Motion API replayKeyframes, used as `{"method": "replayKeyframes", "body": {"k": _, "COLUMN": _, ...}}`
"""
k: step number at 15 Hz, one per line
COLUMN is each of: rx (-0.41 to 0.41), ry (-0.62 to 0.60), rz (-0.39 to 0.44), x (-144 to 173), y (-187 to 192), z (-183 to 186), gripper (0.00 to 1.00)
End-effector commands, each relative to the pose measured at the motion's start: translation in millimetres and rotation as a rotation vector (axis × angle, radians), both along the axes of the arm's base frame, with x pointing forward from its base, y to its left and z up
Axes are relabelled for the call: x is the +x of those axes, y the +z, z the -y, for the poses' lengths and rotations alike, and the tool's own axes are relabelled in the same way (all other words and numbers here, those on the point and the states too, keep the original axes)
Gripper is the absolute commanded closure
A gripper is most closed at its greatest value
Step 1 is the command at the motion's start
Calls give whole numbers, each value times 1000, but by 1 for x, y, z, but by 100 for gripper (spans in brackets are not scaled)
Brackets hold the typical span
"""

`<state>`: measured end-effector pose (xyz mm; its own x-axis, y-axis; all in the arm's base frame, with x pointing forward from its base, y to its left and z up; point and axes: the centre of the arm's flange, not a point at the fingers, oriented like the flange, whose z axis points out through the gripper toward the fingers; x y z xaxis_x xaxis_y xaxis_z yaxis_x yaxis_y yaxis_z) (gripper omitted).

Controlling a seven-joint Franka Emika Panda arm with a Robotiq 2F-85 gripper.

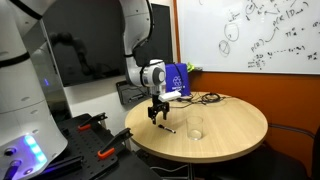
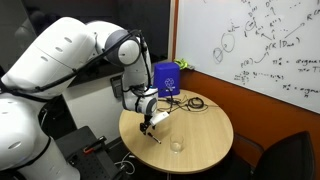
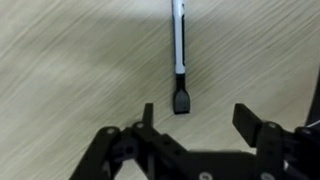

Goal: Pick the pen on the table and put it in the glass cup

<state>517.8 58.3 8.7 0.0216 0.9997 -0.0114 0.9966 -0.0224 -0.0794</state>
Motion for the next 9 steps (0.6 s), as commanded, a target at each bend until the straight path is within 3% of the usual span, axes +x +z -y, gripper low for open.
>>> {"method": "replayKeyframes", "body": {"k": 1, "rx": 27, "ry": 17, "rz": 5, "x": 6, "y": -12, "z": -1, "gripper": 30}}
{"method": "replayKeyframes", "body": {"k": 4, "rx": 30, "ry": 8, "rz": -2, "x": 9, "y": -21, "z": 1, "gripper": 50}}
{"method": "replayKeyframes", "body": {"k": 7, "rx": 32, "ry": -2, "rz": -6, "x": 11, "y": -27, "z": 5, "gripper": 81}}
{"method": "replayKeyframes", "body": {"k": 9, "rx": 37, "ry": -1, "rz": -2, "x": 13, "y": -26, "z": 6, "gripper": 96}}
